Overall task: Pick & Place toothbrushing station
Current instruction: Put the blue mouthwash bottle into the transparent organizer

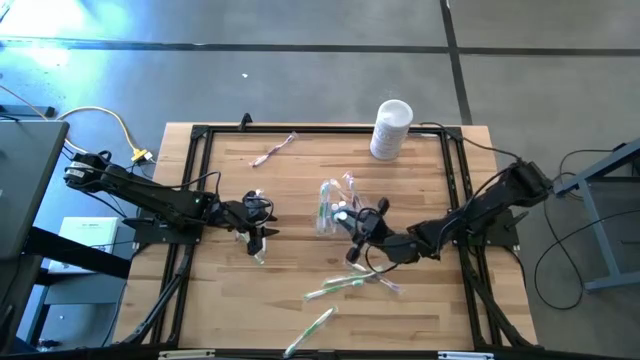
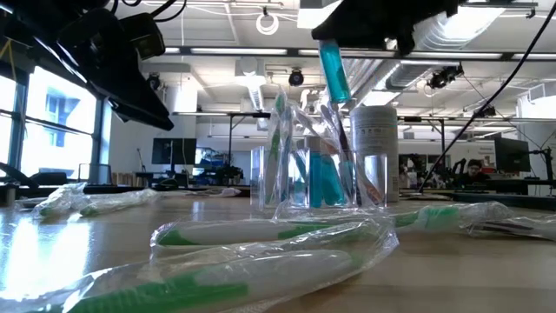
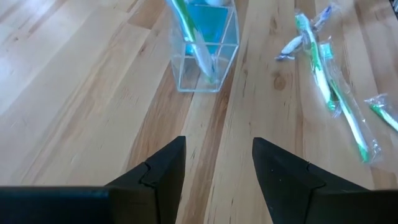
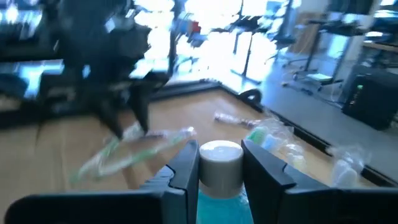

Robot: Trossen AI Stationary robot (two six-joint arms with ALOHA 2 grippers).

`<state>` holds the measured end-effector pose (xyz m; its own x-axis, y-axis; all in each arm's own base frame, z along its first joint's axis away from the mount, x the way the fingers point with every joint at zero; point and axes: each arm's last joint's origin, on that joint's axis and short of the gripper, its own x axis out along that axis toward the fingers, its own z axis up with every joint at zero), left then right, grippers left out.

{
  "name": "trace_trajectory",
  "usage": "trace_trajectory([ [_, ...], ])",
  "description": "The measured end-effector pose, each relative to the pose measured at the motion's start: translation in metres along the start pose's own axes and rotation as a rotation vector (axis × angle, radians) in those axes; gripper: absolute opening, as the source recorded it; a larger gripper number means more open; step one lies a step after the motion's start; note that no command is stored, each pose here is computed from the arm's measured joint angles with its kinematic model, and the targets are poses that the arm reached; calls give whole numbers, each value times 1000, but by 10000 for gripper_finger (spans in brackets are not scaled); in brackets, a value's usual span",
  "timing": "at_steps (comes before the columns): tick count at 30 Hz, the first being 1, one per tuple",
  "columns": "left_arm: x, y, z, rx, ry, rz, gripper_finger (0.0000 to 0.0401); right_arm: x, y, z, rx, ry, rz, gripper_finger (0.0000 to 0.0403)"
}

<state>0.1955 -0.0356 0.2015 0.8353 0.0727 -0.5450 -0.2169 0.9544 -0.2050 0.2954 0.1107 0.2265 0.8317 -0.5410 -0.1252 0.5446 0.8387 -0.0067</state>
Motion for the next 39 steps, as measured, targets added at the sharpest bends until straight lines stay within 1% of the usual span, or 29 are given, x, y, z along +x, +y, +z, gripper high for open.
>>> trace_trajectory([
  [3, 0, 0, 0, 1, 1, 0, 180, 1, -5, -15, 79, -49, -70, 85],
  [7, 0, 0, 0, 29, 1, 0, 180, 12, -11, -34, 121, -51, -131, 85],
  [13, 0, -1, 2, 46, -19, -6, 180, 29, -17, -49, 125, -27, -185, 85],
  [17, 0, -1, 2, 45, -27, -4, 180, 31, -18, -54, 102, -34, -252, 85],
  [19, 0, 0, 3, 45, -33, 11, 180, 32, -18, -57, 104, -34, -266, 86],
  [24, 0, 0, 3, 45, -35, 18, 180, 33, -17, -57, 163, -33, -237, 90],
  [28, 0, 0, 2, 39, -33, 18, 180, 33, -18, -58, 164, -29, -236, 90],
  [33, 0, 0, 2, 39, -33, 18, 180, 40, -24, -65, 196, 22, -228, 91],
  [36, 0, 0, 2, 38, -32, 18, 180, 45, -29, -68, 202, 77, -179, 98],
  [39, 0, 0, 2, 38, -32, 18, 180, 50, -31, -71, 166, 140, -93, 122],
])
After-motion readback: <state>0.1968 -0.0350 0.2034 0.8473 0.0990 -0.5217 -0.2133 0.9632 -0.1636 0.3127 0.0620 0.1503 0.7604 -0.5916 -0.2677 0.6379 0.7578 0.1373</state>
